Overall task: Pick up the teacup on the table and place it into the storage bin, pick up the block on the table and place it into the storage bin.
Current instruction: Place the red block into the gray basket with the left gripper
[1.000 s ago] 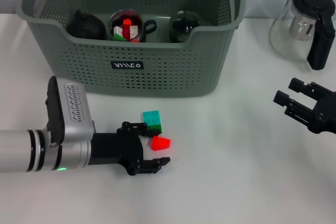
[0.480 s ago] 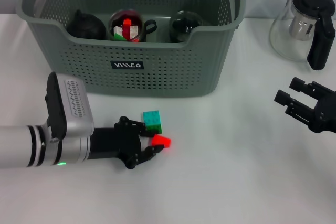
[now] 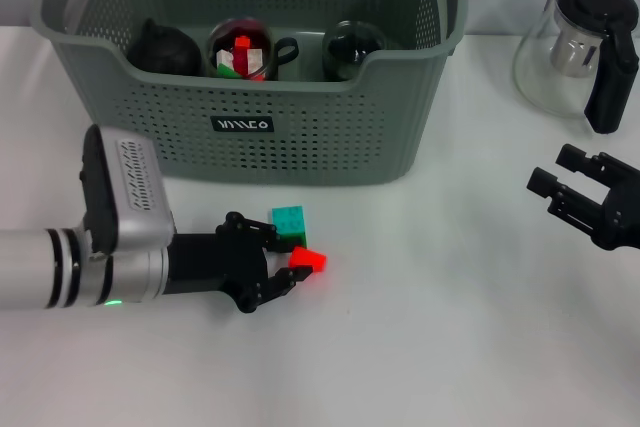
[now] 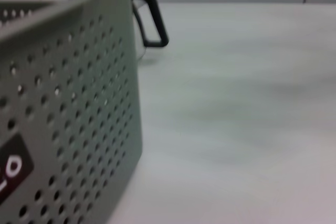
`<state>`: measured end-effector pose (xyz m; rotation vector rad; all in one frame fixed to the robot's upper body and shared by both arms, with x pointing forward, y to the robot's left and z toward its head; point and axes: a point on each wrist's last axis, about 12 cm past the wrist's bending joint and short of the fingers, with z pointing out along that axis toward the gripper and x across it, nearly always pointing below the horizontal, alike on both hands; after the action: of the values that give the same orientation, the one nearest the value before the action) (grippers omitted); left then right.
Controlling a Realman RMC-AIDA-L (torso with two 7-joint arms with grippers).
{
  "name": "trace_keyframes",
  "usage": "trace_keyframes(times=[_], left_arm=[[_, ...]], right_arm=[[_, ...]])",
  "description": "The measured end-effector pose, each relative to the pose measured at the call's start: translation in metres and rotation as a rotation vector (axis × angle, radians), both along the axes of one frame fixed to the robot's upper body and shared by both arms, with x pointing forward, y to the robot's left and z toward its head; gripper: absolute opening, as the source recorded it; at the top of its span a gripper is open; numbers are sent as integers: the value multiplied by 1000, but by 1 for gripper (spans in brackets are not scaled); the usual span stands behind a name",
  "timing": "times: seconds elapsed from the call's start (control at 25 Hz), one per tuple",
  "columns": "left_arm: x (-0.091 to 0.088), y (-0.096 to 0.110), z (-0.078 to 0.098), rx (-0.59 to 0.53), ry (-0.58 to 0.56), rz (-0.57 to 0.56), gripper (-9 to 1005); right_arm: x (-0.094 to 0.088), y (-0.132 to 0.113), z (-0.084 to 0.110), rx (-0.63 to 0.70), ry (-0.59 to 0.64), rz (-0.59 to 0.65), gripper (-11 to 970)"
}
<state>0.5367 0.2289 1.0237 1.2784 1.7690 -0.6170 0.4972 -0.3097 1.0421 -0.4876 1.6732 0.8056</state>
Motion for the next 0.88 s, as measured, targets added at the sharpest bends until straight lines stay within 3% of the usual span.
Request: trace_keyframes(times=[0.2, 0.48, 0.64, 0.88], left_arm=[[-5, 12, 15, -61, 27, -58, 301], [-8, 44, 70, -291, -2, -177, 302], [5, 48, 105, -417, -61, -228, 301], [45, 34, 156, -489, -163, -197, 301]], right_arm=[[0, 0, 1, 0, -3, 0, 644], [2, 0, 2, 0, -7, 3, 646], [3, -1, 2, 1, -11, -6, 645], [4, 1, 3, 3, -12, -5, 644]])
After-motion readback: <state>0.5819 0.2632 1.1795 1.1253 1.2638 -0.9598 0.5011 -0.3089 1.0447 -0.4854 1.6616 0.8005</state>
